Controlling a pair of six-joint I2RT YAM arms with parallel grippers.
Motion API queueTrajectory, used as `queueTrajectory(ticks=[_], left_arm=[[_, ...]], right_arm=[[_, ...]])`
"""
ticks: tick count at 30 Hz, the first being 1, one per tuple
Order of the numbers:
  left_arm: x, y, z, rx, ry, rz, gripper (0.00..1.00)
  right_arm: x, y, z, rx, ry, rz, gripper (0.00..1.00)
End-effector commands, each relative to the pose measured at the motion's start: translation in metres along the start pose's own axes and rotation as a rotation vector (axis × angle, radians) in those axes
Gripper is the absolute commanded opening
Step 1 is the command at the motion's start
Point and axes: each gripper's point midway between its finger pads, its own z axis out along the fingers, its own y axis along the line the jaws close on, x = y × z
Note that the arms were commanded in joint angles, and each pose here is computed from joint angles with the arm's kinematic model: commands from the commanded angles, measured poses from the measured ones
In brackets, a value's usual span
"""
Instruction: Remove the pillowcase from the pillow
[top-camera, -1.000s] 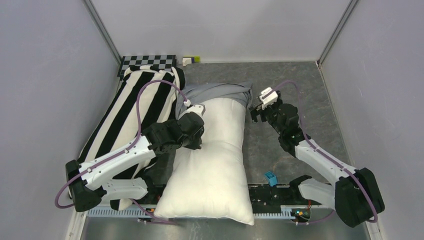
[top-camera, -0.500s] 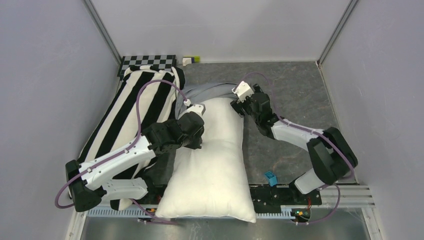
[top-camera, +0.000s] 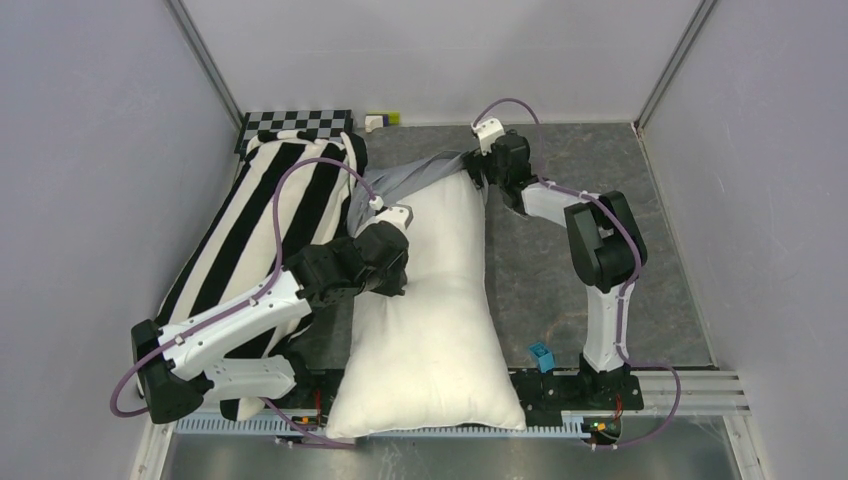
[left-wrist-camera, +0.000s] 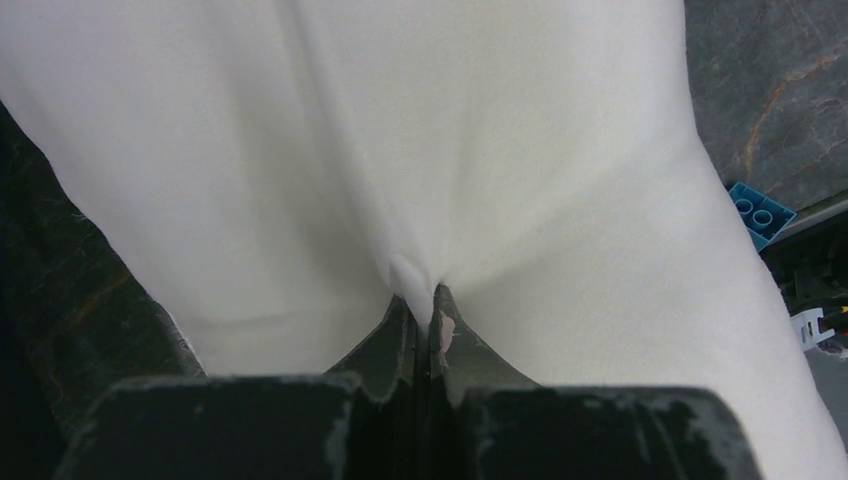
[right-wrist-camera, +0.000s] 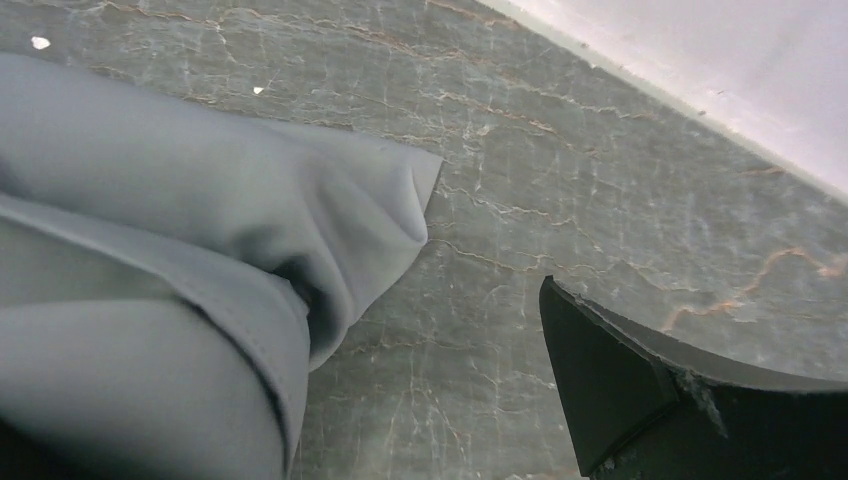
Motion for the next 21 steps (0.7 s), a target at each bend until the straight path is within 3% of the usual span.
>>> queueTrajectory(ticks=[1, 7, 12, 17, 21], left_arm=[[0.024, -0.009, -0.025, 0.111, 0.112, 0.07, 0.02], [0.015, -0.028, -0.046, 0.236, 0.097, 0.085, 0.02], [-0.016, -0.035, -0.073, 0.281, -0.011, 0.084, 0.02], [-0.065, -0.021, -0.08, 0.137, -0.133, 0.076, 0.02], [-0.107, -0.044, -0.072, 0.135, -0.151, 0.105, 0.02]], right_arm=[[0.005, -0.047, 0.023, 0.086, 0.017, 0.147, 0.98], [-0.002, -0.096, 0.029, 0.167, 0.02, 0.29, 0.98], [-0.005, -0.149, 0.019, 0.269, 0.003, 0.473, 0.98], [-0.006, -0.204, -0.023, 0.41, -0.055, 0.655, 0.98], [-0.011, -0.251, -0.081, 0.598, -0.148, 0.787, 0.98]])
